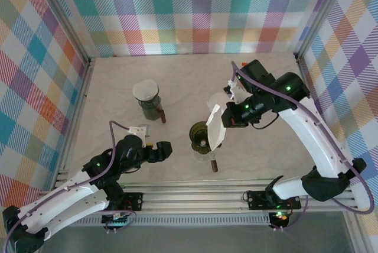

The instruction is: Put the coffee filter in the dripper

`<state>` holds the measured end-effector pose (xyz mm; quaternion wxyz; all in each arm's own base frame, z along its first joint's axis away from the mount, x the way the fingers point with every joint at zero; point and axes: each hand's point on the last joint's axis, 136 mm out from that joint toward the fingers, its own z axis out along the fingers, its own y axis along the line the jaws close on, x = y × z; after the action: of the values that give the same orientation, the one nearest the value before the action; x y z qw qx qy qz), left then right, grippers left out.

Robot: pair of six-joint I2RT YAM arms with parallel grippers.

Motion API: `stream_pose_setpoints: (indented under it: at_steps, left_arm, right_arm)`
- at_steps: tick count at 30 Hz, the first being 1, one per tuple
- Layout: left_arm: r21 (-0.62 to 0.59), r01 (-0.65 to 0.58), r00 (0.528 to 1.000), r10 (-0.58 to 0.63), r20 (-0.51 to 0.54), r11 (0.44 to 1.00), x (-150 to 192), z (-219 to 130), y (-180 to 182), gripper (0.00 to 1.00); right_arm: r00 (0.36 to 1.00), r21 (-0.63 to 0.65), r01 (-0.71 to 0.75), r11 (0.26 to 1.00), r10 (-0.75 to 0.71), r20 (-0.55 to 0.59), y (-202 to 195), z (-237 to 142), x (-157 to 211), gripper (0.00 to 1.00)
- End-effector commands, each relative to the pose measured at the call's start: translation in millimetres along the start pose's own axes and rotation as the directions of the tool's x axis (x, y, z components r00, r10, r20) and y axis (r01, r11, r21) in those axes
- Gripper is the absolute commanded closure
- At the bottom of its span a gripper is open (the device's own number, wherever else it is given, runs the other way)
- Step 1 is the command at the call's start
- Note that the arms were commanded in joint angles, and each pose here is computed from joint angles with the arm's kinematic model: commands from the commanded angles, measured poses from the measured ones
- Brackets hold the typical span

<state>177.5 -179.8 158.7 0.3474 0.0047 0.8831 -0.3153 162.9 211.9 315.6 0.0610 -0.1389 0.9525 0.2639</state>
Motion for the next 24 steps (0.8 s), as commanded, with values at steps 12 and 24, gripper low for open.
stream_pose_setpoints:
  at_steps: [12,24]
  left_arm:
    - [0.082,-0.036,0.999,0.033,0.037,0.996,-14,-12,-22,0.02]
    - [0.292,-0.122,0.987,0.084,0.139,0.949,-65,-28,-98,0.0]
  right_arm:
    - [0.972,0.092,-0.168,0.982,0.18,-0.151,-9,29,1,1.0]
    - [0.968,0.195,-0.134,0.972,0.171,-0.185,-22,52,-23,1.0]
